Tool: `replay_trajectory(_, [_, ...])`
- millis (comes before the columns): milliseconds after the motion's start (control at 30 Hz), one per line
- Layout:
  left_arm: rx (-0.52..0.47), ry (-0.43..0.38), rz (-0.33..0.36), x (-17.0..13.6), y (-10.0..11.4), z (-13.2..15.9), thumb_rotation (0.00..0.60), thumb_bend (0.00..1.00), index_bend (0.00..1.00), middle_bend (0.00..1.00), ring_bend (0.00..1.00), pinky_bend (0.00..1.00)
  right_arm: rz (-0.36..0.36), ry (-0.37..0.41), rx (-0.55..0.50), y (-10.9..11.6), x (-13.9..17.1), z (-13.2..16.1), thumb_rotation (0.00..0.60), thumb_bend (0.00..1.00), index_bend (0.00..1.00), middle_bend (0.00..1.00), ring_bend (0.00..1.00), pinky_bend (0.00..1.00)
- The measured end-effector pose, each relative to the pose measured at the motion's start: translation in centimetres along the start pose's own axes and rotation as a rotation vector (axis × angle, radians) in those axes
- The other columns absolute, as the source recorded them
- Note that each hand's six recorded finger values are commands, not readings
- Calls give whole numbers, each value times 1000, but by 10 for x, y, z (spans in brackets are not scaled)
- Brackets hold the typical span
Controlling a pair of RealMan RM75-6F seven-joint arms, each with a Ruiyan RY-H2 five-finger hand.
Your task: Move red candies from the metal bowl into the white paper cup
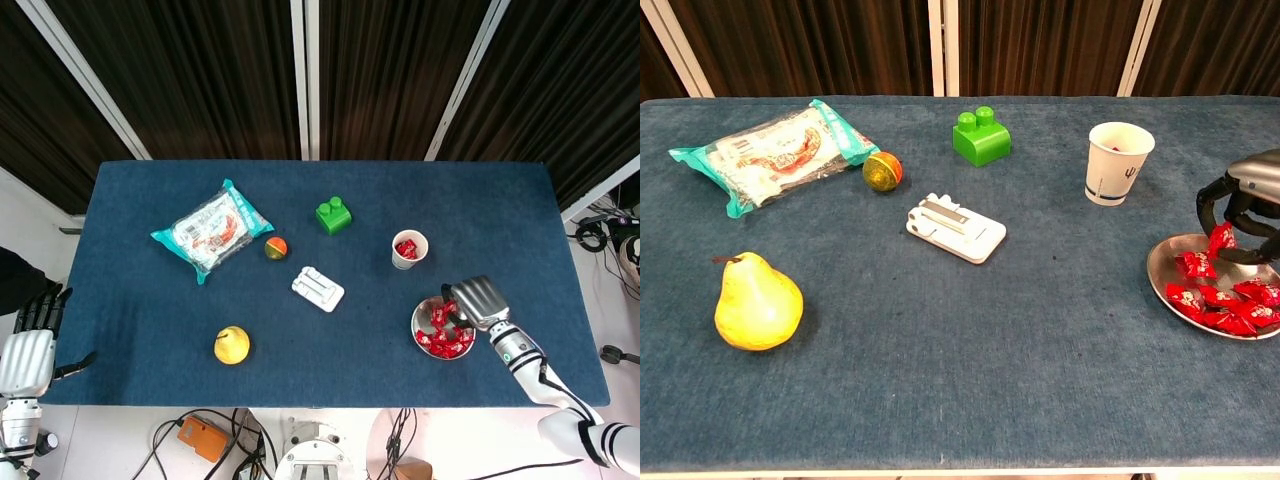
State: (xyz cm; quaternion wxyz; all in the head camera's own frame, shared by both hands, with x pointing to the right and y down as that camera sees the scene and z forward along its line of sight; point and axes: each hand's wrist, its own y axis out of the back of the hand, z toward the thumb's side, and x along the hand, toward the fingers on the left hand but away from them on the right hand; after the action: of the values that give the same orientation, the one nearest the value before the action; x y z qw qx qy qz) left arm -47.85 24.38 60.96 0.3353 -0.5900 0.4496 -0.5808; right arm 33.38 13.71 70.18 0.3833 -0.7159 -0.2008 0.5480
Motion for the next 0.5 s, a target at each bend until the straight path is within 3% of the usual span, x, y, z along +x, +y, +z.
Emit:
replay_trajectory(300, [3,-6,-1,3,1,2,600,0,0,0,0,0,-178,0,-92,72,-31,6,600,591,697,907,1000,1000])
replay_trajectory(500, [4,-4,-6,3,-1,3,600,0,0,0,0,0,-192,-32,-144,95,-67,9,600,591,659,907,1000,1000])
